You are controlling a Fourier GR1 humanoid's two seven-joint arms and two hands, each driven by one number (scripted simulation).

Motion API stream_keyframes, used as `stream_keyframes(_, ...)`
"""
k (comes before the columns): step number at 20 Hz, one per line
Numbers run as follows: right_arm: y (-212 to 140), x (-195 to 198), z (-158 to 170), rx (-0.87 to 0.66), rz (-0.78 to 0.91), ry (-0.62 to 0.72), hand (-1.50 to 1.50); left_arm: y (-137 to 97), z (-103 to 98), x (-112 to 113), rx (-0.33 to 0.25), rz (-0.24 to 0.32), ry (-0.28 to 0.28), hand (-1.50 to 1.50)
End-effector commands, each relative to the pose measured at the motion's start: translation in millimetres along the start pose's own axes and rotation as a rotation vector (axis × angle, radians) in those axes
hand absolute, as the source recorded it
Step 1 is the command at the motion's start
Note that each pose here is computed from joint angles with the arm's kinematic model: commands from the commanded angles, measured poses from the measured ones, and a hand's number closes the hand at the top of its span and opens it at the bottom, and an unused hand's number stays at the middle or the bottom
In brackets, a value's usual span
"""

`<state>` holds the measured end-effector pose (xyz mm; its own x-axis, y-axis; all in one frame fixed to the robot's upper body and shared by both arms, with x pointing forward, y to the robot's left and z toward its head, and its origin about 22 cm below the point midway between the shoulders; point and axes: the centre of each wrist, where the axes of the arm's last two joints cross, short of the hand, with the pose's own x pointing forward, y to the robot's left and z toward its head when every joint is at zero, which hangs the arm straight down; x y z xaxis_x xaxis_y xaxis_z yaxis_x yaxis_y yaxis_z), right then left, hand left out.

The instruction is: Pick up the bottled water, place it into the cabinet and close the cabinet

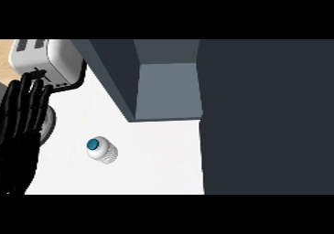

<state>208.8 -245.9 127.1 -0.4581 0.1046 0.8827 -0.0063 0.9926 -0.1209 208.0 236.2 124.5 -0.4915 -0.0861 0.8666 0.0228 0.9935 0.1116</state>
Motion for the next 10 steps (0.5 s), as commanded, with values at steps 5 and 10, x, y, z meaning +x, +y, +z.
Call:
stream_keyframes(5,-3.5,23.1,23.3,0.037,0.019,-0.075,-1.5,-30.4,-0.1,12.8,-0.428,0.244,-0.095,-1.5)
stream_keyframes(10,22.6,-0.9,31.1,0.047,-0.36,0.184,-1.5,-38.3,37.4,-32.4,-0.376,0.477,0.399,-1.5)
